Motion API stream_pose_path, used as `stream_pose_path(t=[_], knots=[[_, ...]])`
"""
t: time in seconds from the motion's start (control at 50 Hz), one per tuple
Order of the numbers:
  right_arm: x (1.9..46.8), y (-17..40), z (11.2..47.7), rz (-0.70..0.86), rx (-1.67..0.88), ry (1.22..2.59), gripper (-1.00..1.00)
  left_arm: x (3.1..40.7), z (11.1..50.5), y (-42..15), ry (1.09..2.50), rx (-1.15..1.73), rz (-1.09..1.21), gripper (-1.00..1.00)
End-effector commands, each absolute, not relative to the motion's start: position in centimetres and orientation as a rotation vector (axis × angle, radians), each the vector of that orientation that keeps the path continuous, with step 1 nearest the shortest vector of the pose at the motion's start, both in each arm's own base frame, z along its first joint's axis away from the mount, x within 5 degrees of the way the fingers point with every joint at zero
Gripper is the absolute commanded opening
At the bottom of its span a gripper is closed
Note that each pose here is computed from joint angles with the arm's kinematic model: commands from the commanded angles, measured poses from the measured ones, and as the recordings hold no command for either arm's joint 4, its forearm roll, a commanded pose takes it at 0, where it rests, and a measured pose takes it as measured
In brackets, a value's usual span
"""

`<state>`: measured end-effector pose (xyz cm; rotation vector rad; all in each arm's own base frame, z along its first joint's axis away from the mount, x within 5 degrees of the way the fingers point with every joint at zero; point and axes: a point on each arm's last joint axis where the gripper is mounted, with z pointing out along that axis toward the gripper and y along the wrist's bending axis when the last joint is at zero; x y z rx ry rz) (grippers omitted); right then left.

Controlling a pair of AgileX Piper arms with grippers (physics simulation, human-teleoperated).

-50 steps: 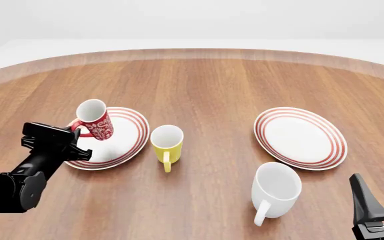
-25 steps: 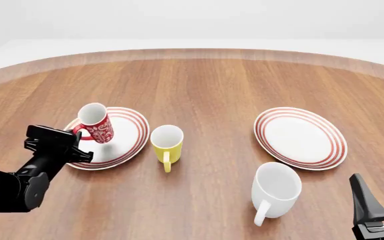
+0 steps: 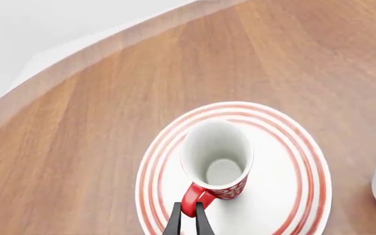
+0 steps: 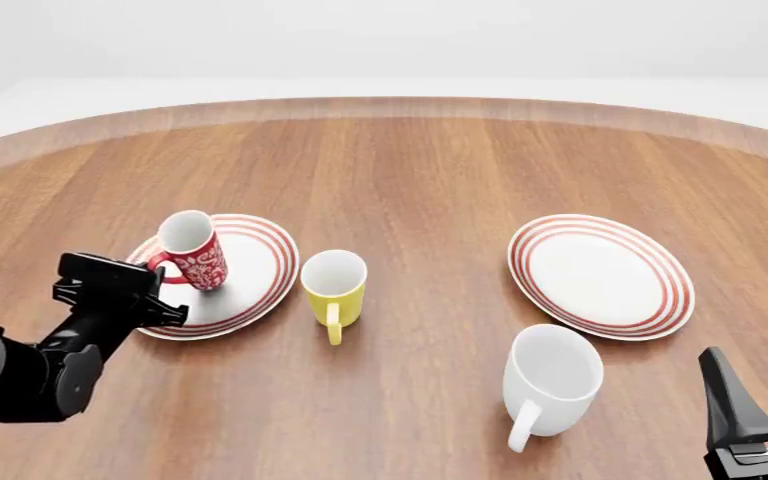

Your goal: Put the red mug on the left plate.

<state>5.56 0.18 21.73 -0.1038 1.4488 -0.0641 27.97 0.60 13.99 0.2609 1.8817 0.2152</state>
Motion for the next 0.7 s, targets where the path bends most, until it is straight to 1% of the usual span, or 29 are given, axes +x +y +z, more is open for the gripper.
stream_pose_path(t=[0.02, 0.66, 0.68, 0.7], knots=[[5.56, 0.18, 21.73, -0.064, -0.104, 1.448, 1.0, 28.22, 13.88, 0.68, 1.881, 0.259, 0.219, -1.0], [5.56, 0.18, 21.72, -0.064, -0.103, 1.45, 1.0, 28.52, 13.4, 0.75, 1.891, 0.255, 0.217, -1.0], [5.56, 0.18, 21.72, -0.064, -0.104, 1.449, 1.0, 28.52, 13.45, 0.78, 1.89, 0.253, 0.218, 1.0], [5.56, 0.18, 21.73, -0.064, -0.104, 1.449, 1.0, 28.53, 13.48, 0.79, 1.89, 0.253, 0.218, 1.0]])
